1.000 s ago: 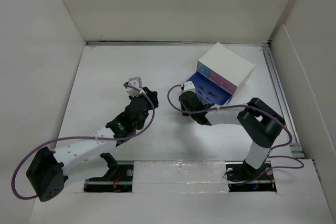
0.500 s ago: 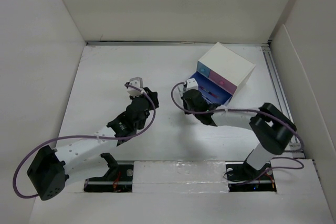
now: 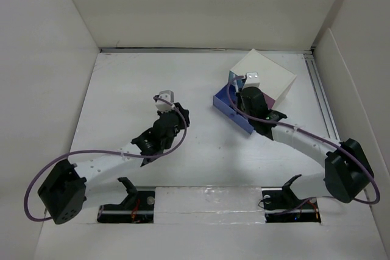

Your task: Organize the desk

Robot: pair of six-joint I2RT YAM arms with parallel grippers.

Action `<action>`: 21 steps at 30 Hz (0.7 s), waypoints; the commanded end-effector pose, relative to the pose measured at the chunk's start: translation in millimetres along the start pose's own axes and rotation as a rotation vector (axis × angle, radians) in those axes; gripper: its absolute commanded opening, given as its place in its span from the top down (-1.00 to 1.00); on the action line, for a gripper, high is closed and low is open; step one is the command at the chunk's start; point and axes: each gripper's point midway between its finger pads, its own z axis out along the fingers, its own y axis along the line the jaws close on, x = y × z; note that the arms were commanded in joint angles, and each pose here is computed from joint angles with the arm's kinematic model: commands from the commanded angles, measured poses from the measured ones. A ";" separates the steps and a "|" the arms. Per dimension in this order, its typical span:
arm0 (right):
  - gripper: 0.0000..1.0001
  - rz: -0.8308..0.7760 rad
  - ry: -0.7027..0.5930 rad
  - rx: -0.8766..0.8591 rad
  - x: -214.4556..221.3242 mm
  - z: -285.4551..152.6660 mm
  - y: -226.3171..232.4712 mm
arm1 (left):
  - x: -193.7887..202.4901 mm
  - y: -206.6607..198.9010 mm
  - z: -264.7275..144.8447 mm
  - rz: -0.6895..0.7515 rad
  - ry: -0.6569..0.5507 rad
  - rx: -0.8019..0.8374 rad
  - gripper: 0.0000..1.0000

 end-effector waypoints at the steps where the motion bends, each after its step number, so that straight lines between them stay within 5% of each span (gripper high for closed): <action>1: 0.99 -0.022 0.042 0.052 9.7 0.3 -18.6 | 0.0 -19.1 9.5 -0.002 0.015 0.062 0.45; 3: 0.88 -0.016 0.045 0.076 9.1 0.7 -25.7 | 7.2 -29.1 11.1 -0.003 0.048 0.108 0.42; 7: 0.12 0.002 0.025 0.094 3.2 -5.8 -30.4 | 26.1 -49.0 12.2 0.005 0.095 0.165 0.30; 10: -0.06 0.019 0.003 0.092 -0.9 -10.2 -34.3 | 34.3 -57.9 16.2 0.006 0.128 0.177 0.28; 21: 0.08 0.105 -0.251 -0.195 -53.7 -86.2 -7.3 | 42.5 -86.3 9.9 -0.020 0.152 0.263 0.17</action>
